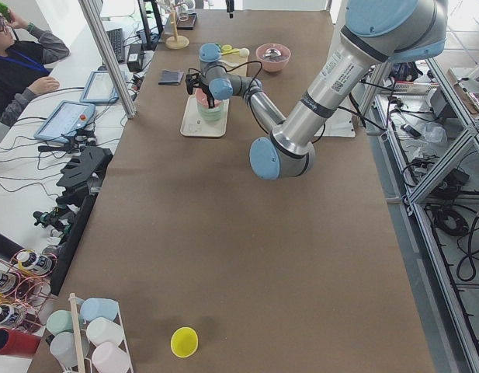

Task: Stack pink bowl on green and place spoon
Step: 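Lower the pink bowl into the green bowl and open the left gripper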

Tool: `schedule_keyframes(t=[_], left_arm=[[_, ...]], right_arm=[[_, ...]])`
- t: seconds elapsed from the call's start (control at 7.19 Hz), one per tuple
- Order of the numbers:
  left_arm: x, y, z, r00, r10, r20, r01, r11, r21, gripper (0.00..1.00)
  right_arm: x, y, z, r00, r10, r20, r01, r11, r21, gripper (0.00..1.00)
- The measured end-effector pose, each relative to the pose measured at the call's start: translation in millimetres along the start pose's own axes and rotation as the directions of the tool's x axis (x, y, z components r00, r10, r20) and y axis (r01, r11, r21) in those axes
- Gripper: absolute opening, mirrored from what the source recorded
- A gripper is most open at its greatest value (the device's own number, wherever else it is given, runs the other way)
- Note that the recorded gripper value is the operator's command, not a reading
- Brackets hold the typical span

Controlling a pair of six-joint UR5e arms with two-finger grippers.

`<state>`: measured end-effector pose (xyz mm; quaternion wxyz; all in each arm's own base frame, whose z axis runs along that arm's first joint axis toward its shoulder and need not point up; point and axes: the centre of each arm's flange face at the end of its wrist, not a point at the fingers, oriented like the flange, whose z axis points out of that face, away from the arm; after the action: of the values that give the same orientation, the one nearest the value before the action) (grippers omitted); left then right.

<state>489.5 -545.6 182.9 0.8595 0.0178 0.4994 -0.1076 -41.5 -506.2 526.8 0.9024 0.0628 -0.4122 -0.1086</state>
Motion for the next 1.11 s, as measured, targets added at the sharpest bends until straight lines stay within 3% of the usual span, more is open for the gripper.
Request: schedule_keyframes(t=[0.42,1.11], left_arm=[[9.5,11.2,25.9,0.999,-0.018,0.034,0.017,1.0,0.021,0.0],[14.6,9.5,36.0,0.999,-0.023,0.048,0.022,1.0,0.019,0.0]], right_arm=[[-0.3,0.1,-0.3,1.0,-0.001,0.0,0.001,1.0,0.001,1.0],[-0.7,-0.5,-0.6,1.0,0.0,0.0,0.0,1.0,0.001,1.0]])
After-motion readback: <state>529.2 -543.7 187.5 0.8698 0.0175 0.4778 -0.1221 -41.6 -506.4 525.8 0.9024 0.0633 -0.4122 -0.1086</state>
